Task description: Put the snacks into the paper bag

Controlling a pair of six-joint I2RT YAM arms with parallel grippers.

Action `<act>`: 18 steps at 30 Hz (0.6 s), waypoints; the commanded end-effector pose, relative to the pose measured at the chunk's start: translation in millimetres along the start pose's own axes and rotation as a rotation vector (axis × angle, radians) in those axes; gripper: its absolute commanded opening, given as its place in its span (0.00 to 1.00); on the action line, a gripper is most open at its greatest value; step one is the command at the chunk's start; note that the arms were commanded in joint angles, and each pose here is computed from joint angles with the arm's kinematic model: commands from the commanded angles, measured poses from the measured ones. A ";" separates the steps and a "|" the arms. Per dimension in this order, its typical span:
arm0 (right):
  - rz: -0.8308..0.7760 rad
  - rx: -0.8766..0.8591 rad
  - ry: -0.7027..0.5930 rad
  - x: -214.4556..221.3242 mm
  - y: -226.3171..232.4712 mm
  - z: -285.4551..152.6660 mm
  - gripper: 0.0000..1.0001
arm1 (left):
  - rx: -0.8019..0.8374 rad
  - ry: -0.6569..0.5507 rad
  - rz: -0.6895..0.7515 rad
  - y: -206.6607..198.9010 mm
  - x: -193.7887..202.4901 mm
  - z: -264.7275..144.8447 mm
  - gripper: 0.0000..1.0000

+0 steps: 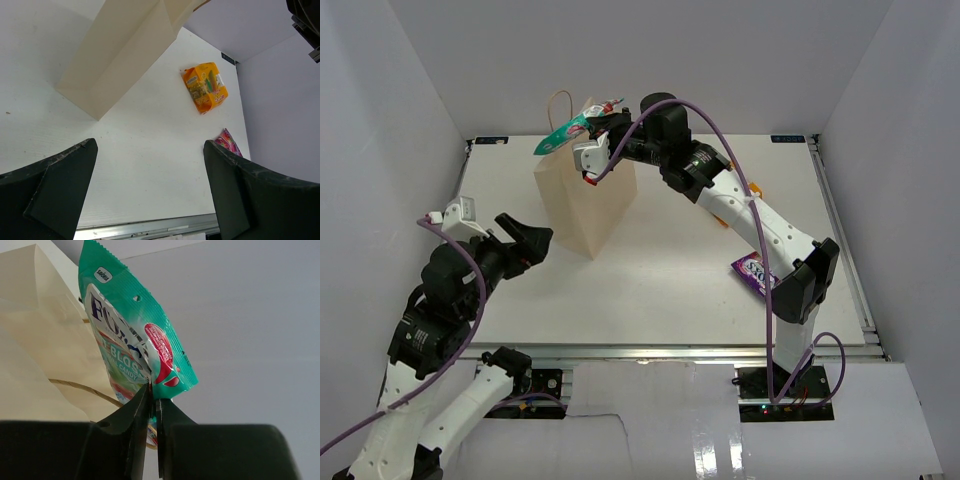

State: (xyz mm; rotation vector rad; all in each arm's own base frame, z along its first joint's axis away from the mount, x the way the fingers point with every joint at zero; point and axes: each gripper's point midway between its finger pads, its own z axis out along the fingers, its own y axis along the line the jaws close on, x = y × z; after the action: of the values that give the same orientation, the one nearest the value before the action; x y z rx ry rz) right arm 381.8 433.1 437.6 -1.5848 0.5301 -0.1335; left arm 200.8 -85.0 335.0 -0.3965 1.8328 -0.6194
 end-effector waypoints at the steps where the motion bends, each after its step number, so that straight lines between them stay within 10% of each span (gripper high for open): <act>1: -0.116 0.084 0.006 -9.4 -40.7 -18.6 0.14 | -0.002 -0.038 0.011 0.3 -9.3 -5.8 0.98; 18: -0.127 0.093 0.029 -3.0 -39.2 -14.4 0.32 | -0.008 -0.048 0.015 0.7 -13.9 -11.7 0.98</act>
State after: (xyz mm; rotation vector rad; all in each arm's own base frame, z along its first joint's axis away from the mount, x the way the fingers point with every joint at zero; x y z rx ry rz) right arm 384.8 431.1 439.5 -1.5841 0.5249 -0.1672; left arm 197.5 -78.2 336.1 -0.4051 1.8204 -0.5941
